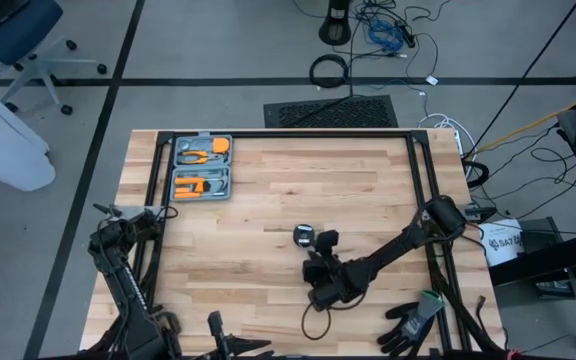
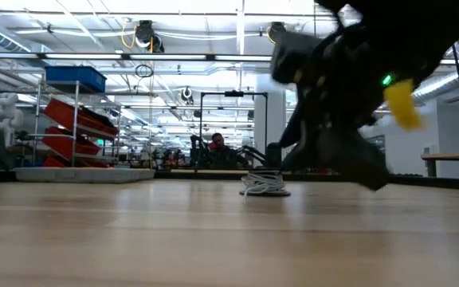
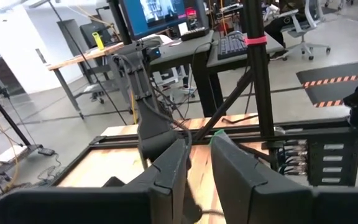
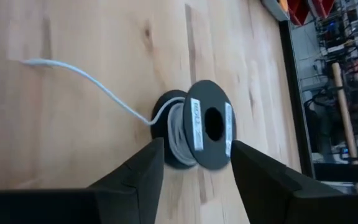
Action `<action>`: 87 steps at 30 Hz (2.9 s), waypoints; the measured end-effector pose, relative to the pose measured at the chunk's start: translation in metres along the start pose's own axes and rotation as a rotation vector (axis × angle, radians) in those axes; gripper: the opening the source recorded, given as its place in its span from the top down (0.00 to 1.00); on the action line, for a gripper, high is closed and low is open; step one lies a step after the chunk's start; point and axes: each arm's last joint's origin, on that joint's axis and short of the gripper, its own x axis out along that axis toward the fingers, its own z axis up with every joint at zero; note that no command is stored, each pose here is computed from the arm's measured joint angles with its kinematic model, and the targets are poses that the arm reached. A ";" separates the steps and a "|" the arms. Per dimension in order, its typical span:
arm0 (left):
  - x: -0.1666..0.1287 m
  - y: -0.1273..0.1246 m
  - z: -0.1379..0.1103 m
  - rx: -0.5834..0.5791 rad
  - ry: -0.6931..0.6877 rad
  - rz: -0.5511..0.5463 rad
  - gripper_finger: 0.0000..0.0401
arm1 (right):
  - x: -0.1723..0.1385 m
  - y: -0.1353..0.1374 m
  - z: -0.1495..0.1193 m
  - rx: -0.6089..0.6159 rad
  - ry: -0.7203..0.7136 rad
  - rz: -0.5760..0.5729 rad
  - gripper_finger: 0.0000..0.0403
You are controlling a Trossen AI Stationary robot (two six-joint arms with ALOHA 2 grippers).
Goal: Coil cords
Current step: Return to Home Position
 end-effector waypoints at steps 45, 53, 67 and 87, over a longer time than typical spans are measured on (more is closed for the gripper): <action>0.092 0.144 0.008 0.141 0.341 -0.023 1.00 | -0.216 -0.170 -0.065 0.267 -0.453 0.499 1.00; 0.124 0.158 -0.027 0.172 0.421 0.029 1.00 | -0.181 -0.155 -0.114 0.350 -0.469 0.583 1.00; 0.180 0.207 -0.118 0.019 0.444 0.030 1.00 | -0.140 -0.150 -0.177 0.495 -0.626 0.671 1.00; 0.063 0.265 -0.209 -0.168 0.069 -0.121 1.00 | -0.103 -0.131 -0.200 0.559 -0.711 0.678 1.00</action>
